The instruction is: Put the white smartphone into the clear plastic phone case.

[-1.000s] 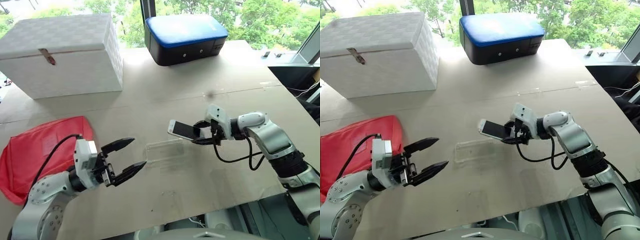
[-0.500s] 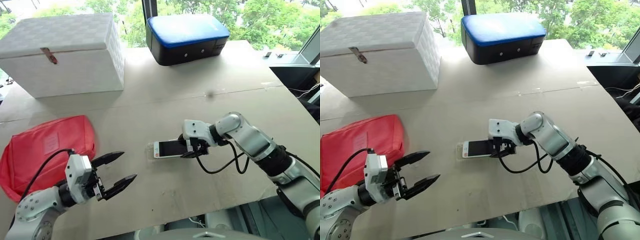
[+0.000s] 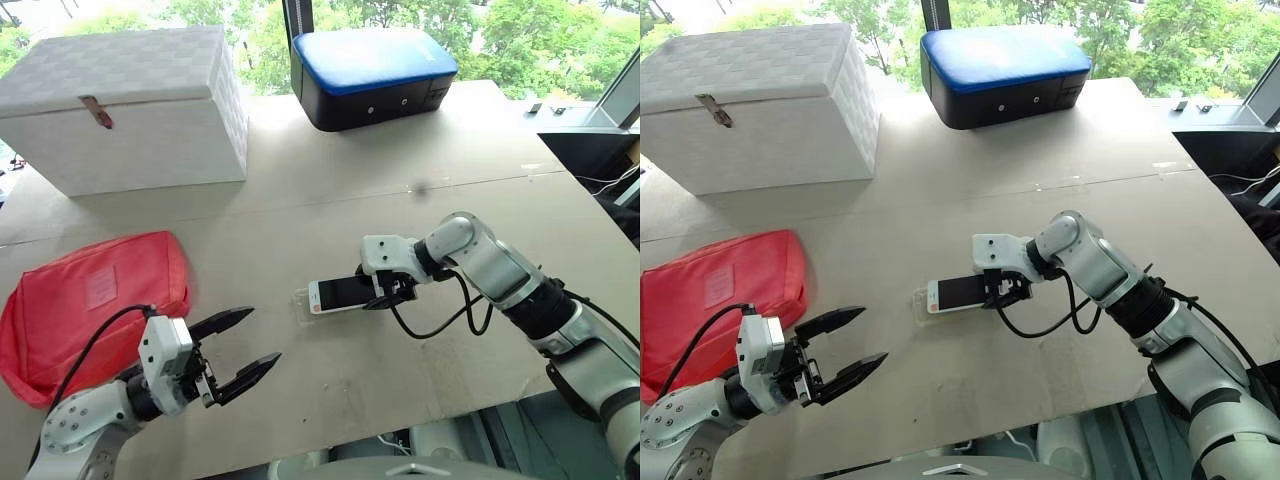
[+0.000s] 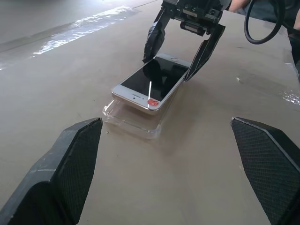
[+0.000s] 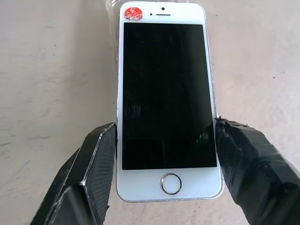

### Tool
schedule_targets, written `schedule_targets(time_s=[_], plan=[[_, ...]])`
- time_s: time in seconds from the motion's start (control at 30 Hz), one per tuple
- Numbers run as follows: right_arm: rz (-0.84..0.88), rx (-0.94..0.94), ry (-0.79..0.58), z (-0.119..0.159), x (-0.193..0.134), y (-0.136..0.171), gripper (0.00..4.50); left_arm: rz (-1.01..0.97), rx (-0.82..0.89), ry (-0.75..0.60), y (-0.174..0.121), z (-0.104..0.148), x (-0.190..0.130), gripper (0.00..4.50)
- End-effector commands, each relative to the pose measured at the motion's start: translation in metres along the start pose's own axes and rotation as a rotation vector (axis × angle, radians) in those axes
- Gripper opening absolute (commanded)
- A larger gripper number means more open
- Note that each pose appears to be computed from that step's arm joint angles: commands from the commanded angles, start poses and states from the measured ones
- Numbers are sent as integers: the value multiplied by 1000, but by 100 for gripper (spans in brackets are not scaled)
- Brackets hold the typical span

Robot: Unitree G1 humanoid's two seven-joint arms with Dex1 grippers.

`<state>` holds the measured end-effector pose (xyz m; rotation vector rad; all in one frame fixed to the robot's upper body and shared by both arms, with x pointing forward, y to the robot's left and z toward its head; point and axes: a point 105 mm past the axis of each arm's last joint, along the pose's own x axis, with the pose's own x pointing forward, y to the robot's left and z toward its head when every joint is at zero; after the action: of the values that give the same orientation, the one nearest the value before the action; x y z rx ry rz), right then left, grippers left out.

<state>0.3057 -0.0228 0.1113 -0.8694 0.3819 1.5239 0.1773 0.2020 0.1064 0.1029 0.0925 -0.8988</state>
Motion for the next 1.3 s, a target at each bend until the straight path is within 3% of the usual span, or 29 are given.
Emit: schedule_targets(time_s=[0.03,0.73,1.3], plan=[[-16,-54,18,4,-6,-5,276,-7,41,-20,-3,7,1,450],[61,-210,88,-1,-5,16,276,-4,40,-13,-4,-1,1,450],[119,-190,138,-9,-2,24,276,-14,34,-10,-3,-7,4,450]])
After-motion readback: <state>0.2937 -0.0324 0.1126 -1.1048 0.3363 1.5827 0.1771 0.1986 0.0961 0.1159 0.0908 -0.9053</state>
